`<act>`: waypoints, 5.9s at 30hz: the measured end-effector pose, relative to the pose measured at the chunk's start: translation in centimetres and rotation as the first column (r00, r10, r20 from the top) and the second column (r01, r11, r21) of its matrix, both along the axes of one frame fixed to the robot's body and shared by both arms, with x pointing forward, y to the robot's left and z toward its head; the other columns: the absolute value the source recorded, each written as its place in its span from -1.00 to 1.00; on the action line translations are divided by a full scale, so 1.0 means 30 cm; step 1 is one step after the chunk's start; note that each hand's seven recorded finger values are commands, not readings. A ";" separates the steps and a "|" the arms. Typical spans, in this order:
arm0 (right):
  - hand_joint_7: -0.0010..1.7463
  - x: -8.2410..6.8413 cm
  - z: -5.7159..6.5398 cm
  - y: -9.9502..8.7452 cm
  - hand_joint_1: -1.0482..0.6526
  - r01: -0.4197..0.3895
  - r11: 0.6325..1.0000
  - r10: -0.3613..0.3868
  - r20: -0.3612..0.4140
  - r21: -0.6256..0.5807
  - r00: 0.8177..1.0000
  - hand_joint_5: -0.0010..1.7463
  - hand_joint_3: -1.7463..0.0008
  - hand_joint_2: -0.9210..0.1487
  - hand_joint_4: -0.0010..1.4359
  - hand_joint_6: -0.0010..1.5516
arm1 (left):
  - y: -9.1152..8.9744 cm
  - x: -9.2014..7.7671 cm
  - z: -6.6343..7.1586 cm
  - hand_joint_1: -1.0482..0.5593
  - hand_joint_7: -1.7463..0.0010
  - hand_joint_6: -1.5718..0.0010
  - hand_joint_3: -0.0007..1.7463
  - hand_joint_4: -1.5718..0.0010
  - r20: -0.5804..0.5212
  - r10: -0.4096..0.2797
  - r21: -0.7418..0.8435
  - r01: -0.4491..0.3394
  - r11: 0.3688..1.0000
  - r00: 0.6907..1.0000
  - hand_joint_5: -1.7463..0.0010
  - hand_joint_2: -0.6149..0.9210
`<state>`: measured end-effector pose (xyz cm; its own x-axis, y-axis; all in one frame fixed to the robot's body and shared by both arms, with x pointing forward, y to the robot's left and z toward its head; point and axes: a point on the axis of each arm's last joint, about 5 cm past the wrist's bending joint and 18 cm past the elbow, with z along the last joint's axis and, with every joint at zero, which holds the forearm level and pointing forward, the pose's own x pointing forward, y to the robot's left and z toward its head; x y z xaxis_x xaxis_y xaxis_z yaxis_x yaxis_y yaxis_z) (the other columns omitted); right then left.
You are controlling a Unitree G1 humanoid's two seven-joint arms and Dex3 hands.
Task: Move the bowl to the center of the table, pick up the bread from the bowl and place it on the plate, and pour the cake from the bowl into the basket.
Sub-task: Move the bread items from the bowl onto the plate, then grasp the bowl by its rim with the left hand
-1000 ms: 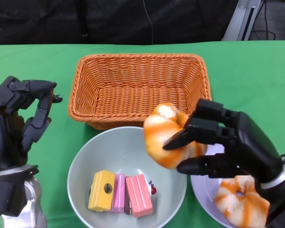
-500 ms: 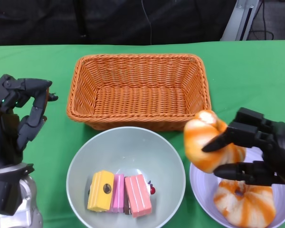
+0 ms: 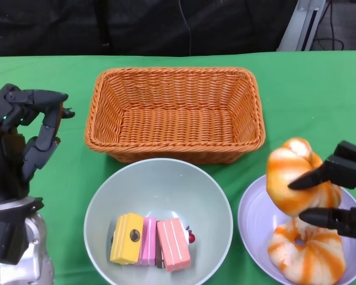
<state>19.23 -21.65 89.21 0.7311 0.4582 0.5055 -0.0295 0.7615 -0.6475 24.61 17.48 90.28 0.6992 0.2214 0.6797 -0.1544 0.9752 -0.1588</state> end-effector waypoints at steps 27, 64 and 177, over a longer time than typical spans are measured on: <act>0.03 -0.001 -0.063 -0.042 0.07 0.025 0.996 -0.044 -0.217 -0.087 0.975 0.76 0.95 -0.95 -0.02 0.06 | -0.001 -0.020 0.012 0.16 -0.20 -0.06 -0.52 0.05 0.001 0.034 0.025 -0.034 0.999 0.999 -0.62 0.98; -0.83 0.098 -0.099 -0.035 0.07 -0.055 0.983 -0.026 -0.427 -0.175 0.904 0.45 0.97 -1.00 -0.01 0.31 | -0.017 -0.027 0.009 0.13 -0.16 -0.07 -0.56 0.04 -0.001 0.004 0.012 -0.004 1.000 1.000 -0.58 0.99; -0.99 0.092 -0.102 0.000 -0.55 0.163 0.949 -0.118 -0.176 0.268 0.977 -0.83 0.81 -1.00 -0.34 -0.41 | 0.332 -0.136 -0.042 -0.15 0.96 0.21 -0.93 0.15 0.130 -0.444 0.987 -0.072 0.145 0.887 0.97 1.00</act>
<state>22.00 -21.64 86.15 0.8577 0.2014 0.4731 0.0080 0.9148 -0.4039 20.54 27.44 89.04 0.2936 -0.8792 0.3753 -0.1343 0.3508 0.9268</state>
